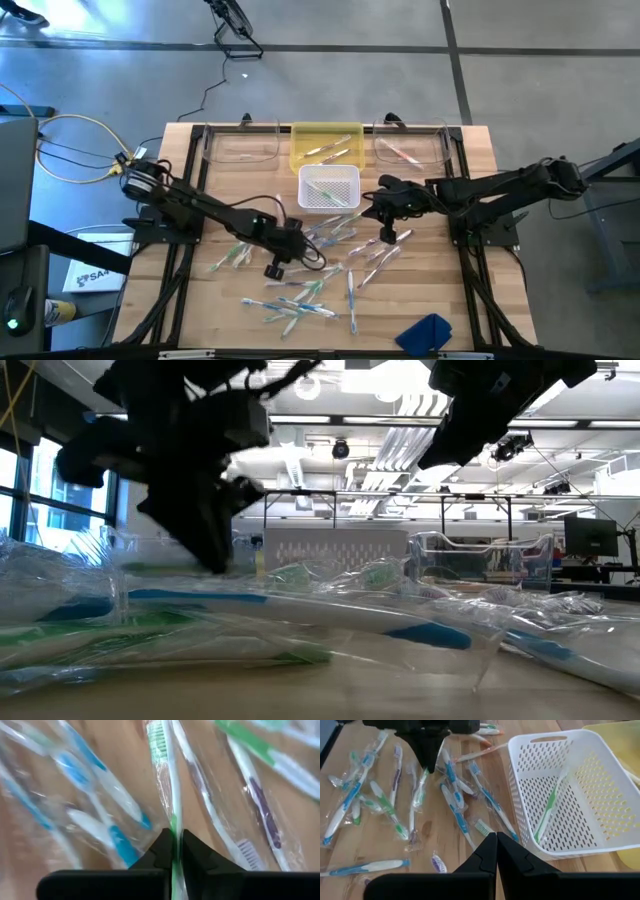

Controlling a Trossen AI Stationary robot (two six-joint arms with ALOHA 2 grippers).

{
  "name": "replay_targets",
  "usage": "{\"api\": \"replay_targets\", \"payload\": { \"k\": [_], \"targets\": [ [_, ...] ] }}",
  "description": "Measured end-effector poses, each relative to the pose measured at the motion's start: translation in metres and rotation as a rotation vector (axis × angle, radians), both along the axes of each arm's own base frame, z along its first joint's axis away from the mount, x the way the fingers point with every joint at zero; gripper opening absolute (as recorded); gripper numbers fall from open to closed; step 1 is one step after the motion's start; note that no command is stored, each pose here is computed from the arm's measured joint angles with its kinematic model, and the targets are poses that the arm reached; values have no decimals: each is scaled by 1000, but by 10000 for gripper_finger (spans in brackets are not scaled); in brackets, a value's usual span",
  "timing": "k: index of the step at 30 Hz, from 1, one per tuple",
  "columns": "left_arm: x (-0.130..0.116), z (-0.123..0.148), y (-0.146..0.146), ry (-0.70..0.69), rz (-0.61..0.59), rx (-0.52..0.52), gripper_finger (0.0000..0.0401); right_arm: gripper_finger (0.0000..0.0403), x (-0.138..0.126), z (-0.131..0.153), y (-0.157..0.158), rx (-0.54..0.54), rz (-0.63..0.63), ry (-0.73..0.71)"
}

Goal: Pick & Place Toothbrushes
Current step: Put the green toothbrush into the white bin

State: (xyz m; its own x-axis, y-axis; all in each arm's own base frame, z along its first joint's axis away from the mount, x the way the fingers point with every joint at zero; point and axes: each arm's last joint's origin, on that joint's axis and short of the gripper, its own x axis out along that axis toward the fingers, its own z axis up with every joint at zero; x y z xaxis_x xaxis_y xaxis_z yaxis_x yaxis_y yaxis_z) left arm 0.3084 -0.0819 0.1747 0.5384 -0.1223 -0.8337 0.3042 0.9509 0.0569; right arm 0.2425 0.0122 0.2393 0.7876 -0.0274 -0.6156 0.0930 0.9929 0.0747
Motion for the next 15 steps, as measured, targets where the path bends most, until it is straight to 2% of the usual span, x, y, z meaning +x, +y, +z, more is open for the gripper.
{"api": "replay_targets", "payload": {
  "k": [4, 15],
  "targets": [
    [-4, 19, 7, -72, 6, 16, 25, 2, -3, 4, 0, 4, 4, -15],
    [-16, 70, 42, -254, 1, 109, 17, 2, -16, 23, 0, 16, 14, -101]
  ]
}}
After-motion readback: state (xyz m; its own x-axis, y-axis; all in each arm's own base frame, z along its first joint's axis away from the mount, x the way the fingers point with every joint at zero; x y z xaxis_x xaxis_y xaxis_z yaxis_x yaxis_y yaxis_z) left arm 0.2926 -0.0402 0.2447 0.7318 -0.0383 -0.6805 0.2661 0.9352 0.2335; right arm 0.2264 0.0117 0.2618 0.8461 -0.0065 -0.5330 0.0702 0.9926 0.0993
